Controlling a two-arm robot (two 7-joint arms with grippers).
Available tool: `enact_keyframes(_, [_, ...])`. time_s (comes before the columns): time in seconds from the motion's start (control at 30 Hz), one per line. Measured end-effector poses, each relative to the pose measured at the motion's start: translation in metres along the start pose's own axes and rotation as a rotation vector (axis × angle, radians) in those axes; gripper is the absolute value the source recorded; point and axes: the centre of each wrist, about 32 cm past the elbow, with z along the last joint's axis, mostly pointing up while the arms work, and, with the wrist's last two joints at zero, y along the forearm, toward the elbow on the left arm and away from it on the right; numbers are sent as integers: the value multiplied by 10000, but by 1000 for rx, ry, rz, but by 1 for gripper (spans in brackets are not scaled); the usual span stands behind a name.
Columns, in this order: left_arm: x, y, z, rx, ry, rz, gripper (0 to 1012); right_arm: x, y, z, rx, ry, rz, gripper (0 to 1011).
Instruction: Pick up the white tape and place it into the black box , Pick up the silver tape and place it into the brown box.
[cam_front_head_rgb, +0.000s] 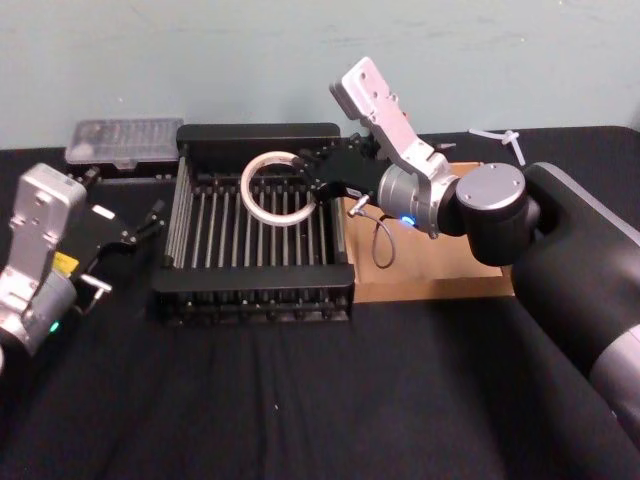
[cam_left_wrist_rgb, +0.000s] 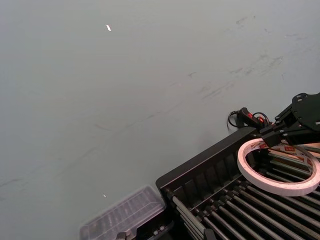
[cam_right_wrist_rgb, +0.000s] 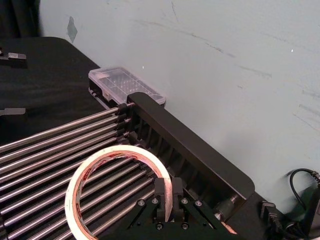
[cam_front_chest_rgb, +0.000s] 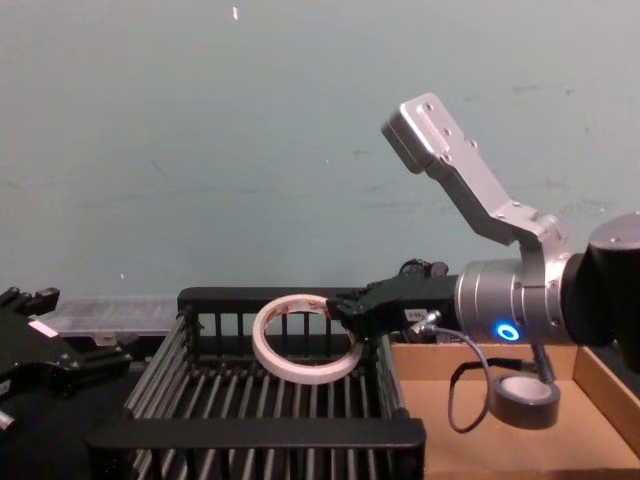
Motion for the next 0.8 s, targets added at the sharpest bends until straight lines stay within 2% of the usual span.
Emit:
enact_keyframes(0.17, [0, 0, 0, 0, 0, 0, 1001, -1, -3, -1, 0, 1, 1, 125])
enact_keyframes(0.2, [0, 0, 0, 0, 0, 0, 1001, -1, -4, -1, 0, 1, 1, 183])
enact_keyframes(0.33, [0, 0, 0, 0, 0, 0, 1001, -2, -5, 0, 1, 1, 1, 251])
enact_keyframes(0.37, [0, 0, 0, 0, 0, 0, 1001, -2, -5, 0, 1, 1, 1, 307])
enact_keyframes(0.57, [0, 0, 0, 0, 0, 0, 1001, -2, -7, 0, 1, 2, 1, 492])
enact_keyframes(0.6, [0, 0, 0, 0, 0, 0, 1001, -2, -7, 0, 1, 2, 1, 553])
enact_keyframes(0.73, [0, 0, 0, 0, 0, 0, 1001, -1, -8, -1, 1, 2, 1, 650])
enact_keyframes(0.8, [0, 0, 0, 0, 0, 0, 1001, -2, -9, -2, 0, 3, 1, 732])
